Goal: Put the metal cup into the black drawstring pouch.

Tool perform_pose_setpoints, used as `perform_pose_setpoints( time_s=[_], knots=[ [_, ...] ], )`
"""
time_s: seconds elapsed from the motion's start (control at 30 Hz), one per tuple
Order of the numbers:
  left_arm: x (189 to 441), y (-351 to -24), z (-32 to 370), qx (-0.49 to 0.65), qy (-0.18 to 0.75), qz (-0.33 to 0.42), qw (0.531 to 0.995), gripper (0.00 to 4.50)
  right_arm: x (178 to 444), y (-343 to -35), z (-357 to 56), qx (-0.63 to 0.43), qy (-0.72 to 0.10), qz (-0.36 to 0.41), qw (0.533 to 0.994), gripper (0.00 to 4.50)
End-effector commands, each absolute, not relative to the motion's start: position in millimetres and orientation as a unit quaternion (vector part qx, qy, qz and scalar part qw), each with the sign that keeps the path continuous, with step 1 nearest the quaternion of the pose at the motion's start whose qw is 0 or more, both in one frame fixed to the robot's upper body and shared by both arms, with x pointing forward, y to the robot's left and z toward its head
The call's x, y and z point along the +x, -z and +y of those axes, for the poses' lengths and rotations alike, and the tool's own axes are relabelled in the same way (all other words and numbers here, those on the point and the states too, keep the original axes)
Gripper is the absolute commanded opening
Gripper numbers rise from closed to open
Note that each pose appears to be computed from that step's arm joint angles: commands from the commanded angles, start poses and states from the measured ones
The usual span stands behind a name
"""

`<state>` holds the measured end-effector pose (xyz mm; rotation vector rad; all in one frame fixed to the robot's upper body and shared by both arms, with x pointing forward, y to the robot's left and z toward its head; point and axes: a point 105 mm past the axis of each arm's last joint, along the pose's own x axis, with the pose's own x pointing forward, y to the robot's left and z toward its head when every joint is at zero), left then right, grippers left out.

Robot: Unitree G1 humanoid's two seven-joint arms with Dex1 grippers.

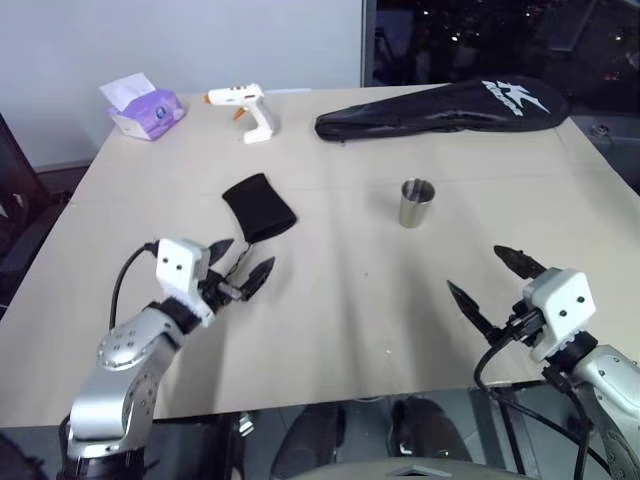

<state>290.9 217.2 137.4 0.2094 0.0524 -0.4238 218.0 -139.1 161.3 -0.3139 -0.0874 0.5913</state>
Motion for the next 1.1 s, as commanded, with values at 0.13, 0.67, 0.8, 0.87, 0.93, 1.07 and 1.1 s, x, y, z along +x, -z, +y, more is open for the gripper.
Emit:
perform_pose_setpoints(
  time_s=[0.13, 0.67, 0.8, 0.87, 0.93, 1.07, 1.1],
  knots=[
    [332, -148, 217, 0.395, 0.166, 0.090, 0.899, 4.48, 204, -179, -110, -0.157, -0.394, -0.067, 0.903, 4.50],
    [397, -145, 193, 0.533, 0.183, 0.087, 0.821, 1.81, 219, -186, -106, -0.160, -0.345, -0.077, 0.922, 4.50],
    [397, -157, 189, 0.492, 0.208, 0.098, 0.840, 0.23, 240, -198, -115, -0.178, -0.288, -0.093, 0.936, 4.50],
    [394, -162, 186, 0.452, 0.233, 0.120, 0.852, 0.09, 254, -196, -110, -0.191, -0.309, -0.068, 0.929, 4.50],
    [392, -167, 183, 0.415, 0.257, 0.141, 0.861, 0.09, 276, -190, -111, -0.250, -0.301, -0.023, 0.920, 4.50],
    [391, -178, 174, 0.355, 0.272, 0.167, 0.879, 0.09, 318, -196, -102, -0.280, -0.313, 0.006, 0.908, 4.50],
    [391, -180, 172, 0.350, 0.270, 0.168, 0.881, 0.09, 326, -196, -99, -0.295, -0.319, 0.011, 0.900, 4.50]
  ],
)
